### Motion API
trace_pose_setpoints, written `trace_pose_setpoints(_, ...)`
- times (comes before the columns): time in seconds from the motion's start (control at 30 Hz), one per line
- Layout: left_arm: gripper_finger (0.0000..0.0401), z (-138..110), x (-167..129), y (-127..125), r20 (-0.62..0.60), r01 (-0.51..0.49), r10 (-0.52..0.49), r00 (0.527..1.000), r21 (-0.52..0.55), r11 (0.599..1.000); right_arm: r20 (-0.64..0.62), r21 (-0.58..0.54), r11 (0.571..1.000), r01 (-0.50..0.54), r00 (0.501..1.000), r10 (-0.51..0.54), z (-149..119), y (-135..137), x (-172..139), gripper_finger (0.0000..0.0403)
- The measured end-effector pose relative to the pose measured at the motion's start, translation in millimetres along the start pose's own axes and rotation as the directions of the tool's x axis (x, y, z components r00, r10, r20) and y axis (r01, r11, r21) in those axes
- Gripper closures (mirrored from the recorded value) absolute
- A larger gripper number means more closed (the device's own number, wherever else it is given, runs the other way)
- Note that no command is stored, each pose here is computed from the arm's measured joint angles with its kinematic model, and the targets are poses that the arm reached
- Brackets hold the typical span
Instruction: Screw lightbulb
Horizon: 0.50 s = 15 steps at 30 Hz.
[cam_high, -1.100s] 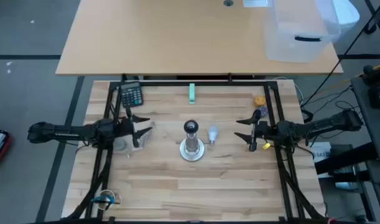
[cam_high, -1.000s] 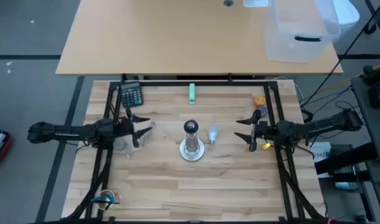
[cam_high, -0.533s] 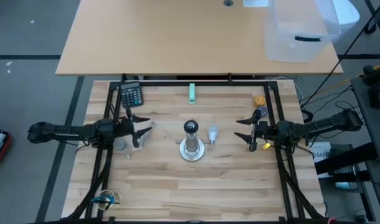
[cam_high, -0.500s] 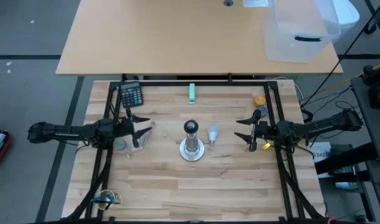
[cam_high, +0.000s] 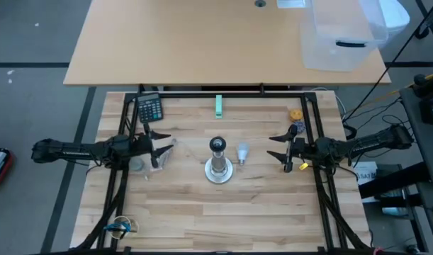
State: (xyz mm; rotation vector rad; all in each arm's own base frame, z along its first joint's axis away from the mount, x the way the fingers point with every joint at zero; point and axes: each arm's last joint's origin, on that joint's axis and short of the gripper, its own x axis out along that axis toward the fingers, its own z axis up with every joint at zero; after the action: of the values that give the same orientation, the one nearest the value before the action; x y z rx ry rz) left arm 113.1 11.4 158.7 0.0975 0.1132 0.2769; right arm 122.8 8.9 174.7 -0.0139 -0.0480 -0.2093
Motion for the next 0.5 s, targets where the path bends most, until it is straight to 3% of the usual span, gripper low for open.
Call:
trace_pose_setpoints(0.27, 0.0191, 0, 0, 0, 0.000, 0.000, 0.000, 1.000, 0.000, 1.000, 0.193, 0.295, 0.954, -0.051, 0.981, -0.008, 26, -1, -1, 0.0149)
trace_pose_setpoints(0.4, 0.0191, 0, 0, 0, 0.000, 0.000, 0.000, 1.000, 0.000, 1.000, 0.256, 0.247, 0.955, -0.162, 0.962, 0.097, 66, 3, 5, 0.0149)
trace_pose_setpoints(0.5, 0.0191, 0, 0, 0, 0.000, 0.000, 0.000, 1.000, 0.000, 1.000, 0.183, 0.162, 0.970, -0.180, 0.972, 0.150, 99, 8, 16, 0.0149)
